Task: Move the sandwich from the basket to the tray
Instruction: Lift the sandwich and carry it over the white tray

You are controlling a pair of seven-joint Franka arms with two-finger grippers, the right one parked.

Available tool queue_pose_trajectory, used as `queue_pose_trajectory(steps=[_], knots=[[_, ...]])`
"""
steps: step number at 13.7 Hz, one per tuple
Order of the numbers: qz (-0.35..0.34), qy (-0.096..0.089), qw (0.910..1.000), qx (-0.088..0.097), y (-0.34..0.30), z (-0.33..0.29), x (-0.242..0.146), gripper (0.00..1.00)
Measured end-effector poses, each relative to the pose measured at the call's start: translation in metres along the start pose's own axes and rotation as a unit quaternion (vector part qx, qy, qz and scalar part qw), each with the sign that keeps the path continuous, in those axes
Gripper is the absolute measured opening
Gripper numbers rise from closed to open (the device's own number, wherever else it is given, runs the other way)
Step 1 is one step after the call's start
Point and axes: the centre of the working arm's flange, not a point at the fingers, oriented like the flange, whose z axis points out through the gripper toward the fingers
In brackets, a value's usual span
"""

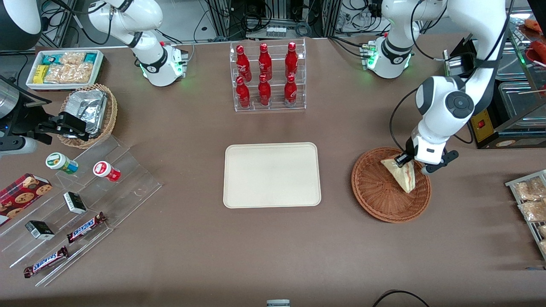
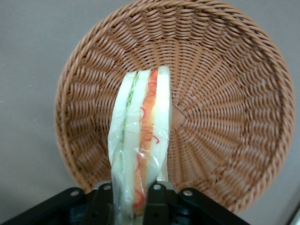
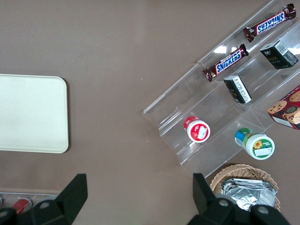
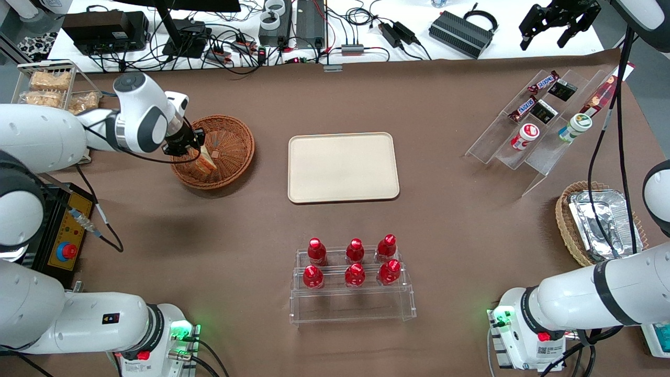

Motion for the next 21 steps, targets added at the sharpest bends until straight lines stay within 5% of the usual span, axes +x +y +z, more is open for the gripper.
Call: queue_pose_trajectory(steps=[4, 11, 15, 21], knots=[[0.051, -0.013, 0.9980, 0.036, 0.040, -0.063, -0.009, 0.16], [0.176, 0.003, 0.9834, 0.044, 0.137, -0.092, -0.073, 0.16], [0.225, -0.015, 0.9739, 0.023, 0.195, -0.082, -0.119, 0.16], [0.209, -0.050, 0.9766, -0.005, 0.261, -0.059, -0.154, 0.16]])
